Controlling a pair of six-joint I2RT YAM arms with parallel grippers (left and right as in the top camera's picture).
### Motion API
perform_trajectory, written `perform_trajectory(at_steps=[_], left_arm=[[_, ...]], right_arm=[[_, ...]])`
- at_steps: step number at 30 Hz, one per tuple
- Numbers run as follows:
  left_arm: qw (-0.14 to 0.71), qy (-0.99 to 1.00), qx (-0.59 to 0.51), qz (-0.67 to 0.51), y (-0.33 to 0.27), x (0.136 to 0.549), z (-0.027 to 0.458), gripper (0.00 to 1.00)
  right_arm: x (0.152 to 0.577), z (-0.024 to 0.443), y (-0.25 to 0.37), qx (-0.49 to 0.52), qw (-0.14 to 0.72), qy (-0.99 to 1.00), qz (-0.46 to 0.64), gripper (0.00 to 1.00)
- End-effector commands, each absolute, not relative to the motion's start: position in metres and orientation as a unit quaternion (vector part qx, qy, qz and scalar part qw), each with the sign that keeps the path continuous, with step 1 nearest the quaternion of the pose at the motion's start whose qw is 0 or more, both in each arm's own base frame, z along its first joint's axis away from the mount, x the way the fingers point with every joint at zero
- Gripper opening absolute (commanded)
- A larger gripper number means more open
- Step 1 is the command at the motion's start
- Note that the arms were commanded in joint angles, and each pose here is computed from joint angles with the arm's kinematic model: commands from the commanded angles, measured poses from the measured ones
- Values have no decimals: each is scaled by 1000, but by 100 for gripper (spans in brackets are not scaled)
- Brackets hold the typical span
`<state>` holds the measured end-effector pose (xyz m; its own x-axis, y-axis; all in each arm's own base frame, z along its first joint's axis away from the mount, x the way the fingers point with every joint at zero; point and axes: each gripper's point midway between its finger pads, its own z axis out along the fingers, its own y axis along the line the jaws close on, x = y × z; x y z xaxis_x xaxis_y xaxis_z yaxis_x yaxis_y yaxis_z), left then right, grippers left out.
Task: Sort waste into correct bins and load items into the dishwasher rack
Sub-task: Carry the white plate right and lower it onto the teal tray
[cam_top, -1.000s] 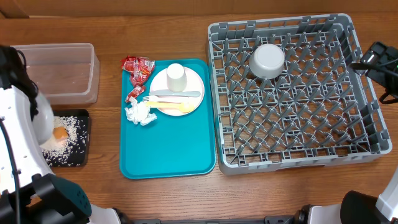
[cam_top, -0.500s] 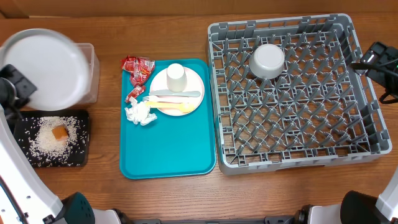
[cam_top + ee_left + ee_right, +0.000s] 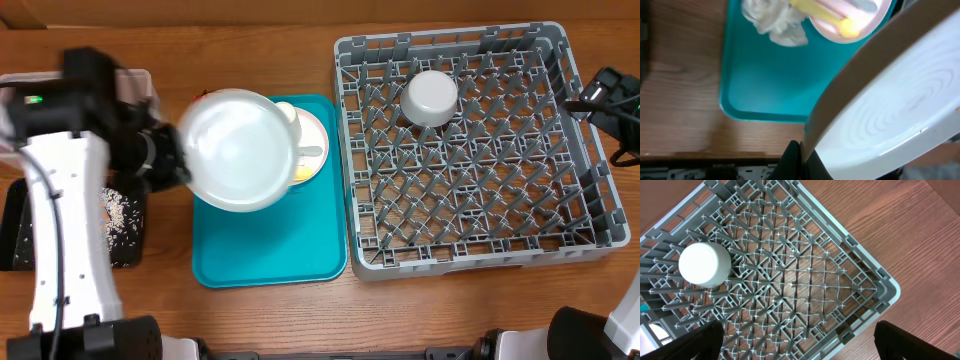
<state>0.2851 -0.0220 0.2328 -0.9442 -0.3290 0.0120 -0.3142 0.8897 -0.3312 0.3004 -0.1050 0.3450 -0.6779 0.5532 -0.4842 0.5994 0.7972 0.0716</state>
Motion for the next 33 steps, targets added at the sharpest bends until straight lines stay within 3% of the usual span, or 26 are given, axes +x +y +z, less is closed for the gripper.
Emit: perform_trajectory(at_steps=[1, 10, 25, 28, 31, 33], left_arm=[[-15, 978, -116, -175, -50, 276, 205, 4], [-54, 979, -114, -158, -75, 265, 125, 4], [-66, 983, -149, -83, -51, 249, 74, 5], [-67, 982, -154, -89, -53, 249, 72, 10], [-73, 981, -155, -91, -54, 245, 71, 24], [-77, 981, -155, -90, -54, 243, 70, 28]], right_arm=[[300, 345, -107, 314, 249, 914, -53, 100], [300, 345, -107, 314, 249, 914, -53, 100], [300, 345, -107, 314, 249, 914, -54, 100], [300, 345, -107, 314, 249, 914, -54, 100], [300, 345, -107, 314, 249, 914, -53, 100], [300, 345, -107, 314, 249, 914, -54, 100]])
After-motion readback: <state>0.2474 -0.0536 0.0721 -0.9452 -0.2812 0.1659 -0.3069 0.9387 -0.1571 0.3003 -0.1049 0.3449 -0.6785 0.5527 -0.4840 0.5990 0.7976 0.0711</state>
